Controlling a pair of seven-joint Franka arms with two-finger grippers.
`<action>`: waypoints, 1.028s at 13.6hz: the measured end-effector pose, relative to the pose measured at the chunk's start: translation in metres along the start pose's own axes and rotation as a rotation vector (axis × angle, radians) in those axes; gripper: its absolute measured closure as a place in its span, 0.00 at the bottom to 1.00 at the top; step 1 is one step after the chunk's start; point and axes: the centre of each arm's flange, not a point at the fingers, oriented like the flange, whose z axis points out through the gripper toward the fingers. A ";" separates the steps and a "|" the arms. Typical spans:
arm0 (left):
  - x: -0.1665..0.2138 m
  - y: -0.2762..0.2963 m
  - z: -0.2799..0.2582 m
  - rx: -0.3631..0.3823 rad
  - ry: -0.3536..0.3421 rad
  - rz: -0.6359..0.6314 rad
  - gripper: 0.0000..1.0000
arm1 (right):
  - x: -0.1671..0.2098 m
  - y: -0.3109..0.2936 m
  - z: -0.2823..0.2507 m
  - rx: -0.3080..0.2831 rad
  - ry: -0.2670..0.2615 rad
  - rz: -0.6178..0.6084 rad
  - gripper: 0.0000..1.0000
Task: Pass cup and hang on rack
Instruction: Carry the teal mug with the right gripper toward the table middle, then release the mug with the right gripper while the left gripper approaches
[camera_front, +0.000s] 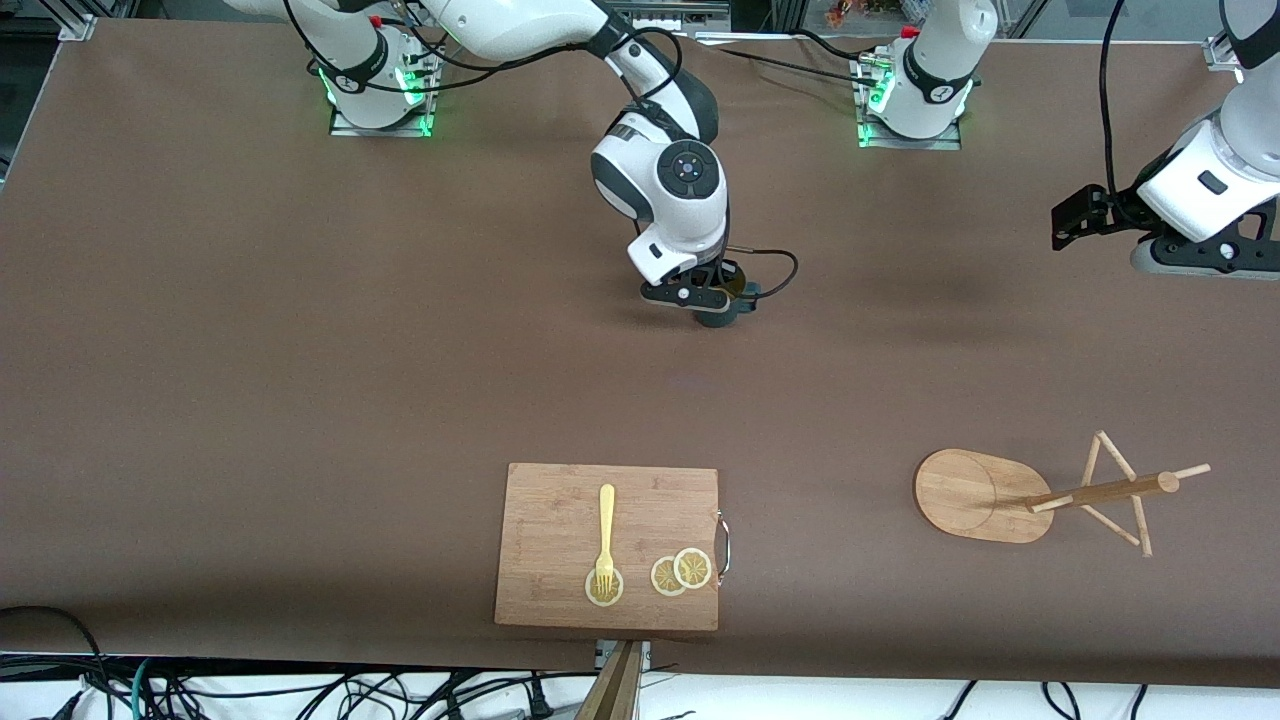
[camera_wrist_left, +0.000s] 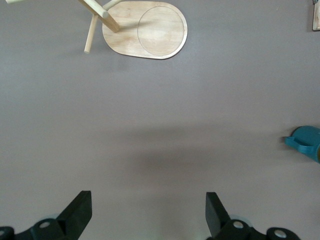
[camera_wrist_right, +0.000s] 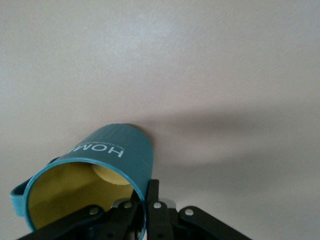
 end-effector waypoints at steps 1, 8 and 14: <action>0.000 0.000 0.000 0.000 -0.001 0.000 0.00 | -0.006 -0.003 0.004 0.004 0.002 0.003 0.96; 0.000 0.006 0.007 -0.010 -0.036 0.015 0.00 | 0.000 -0.009 -0.015 0.014 0.022 0.014 0.56; 0.001 0.014 0.043 -0.286 -0.072 0.337 0.00 | 0.116 0.072 -0.163 0.014 0.035 0.040 0.00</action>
